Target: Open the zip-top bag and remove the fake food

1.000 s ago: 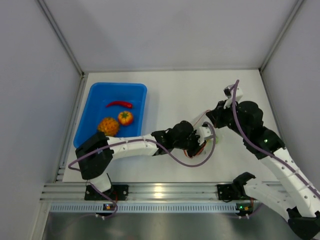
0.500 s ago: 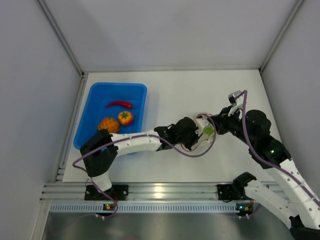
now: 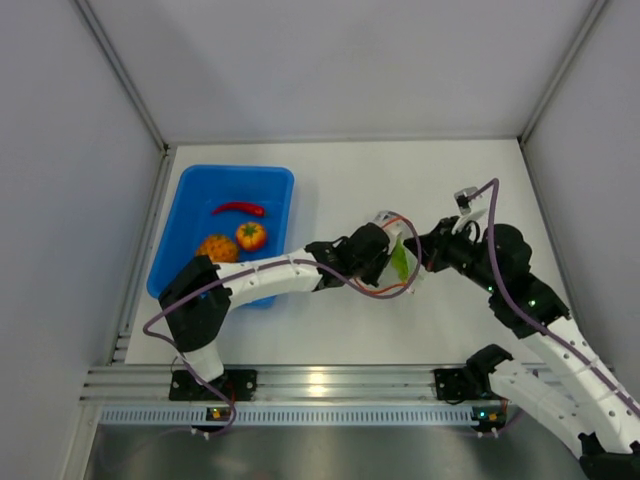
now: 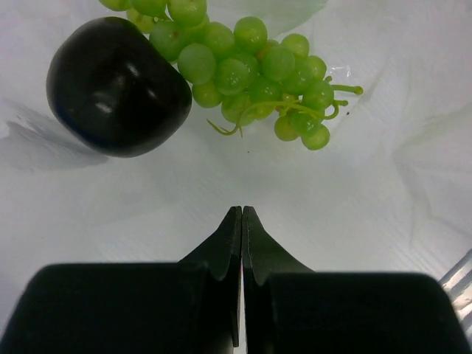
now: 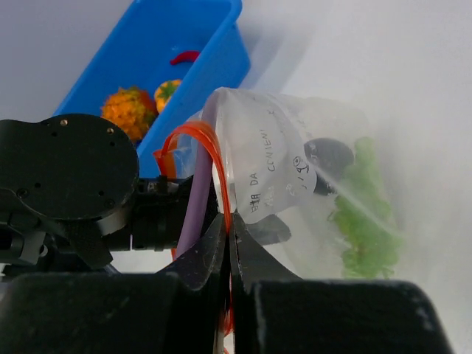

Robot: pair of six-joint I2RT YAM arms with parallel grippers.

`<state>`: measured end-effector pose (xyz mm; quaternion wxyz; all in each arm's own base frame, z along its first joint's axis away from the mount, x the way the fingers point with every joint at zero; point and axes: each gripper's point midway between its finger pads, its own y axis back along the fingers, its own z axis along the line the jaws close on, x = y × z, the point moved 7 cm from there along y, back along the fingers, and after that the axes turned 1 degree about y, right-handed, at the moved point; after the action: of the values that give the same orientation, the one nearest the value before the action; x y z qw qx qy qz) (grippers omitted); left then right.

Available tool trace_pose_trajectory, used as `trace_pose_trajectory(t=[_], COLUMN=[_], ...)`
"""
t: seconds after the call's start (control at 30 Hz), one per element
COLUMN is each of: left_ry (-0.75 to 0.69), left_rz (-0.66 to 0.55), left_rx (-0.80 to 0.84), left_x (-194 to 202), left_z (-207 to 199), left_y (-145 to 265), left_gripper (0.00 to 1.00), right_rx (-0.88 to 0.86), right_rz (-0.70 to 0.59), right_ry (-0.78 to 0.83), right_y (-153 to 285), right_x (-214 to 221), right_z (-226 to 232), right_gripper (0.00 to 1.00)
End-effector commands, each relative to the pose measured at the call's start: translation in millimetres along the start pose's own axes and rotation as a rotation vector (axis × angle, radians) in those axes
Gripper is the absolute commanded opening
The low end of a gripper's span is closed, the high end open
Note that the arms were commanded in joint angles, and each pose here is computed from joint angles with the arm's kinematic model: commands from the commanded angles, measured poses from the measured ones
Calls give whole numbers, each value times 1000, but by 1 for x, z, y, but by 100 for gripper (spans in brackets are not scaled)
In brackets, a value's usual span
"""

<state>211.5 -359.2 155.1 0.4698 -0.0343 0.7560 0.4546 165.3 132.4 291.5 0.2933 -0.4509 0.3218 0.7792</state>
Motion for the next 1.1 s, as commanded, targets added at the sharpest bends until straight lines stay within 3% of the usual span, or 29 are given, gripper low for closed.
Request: trace_pose_trajectory(t=[0.0,0.23,0.47,0.73,0.9,1.07], left_ry=[156,182,161,212,233,263], left_rz=[-80,40,134,218,256,274], left_rx=[-121,-74,-18,-4,-15,-35], left_x=[-38,-38,-26,-12,-5,-2], left_z=[16,17,21,24,23,22], left_y=[16,28,40,11,-9,-22], left_gripper=[0,10,28,29,42,44], right_rx=[-87,-92,-67,-22,-15,-6], right_rz=[-44,-22,-47,-28,-14,0], right_ry=[-156,-445,-505,-497,-427,-409], right_y=[0,-15,-22,-30,-27,-25], right_x=[-3,25,29,39,31,31], right_z=[15,12,7,-2,0,0], right_gripper=[0,0,0,0,0,0])
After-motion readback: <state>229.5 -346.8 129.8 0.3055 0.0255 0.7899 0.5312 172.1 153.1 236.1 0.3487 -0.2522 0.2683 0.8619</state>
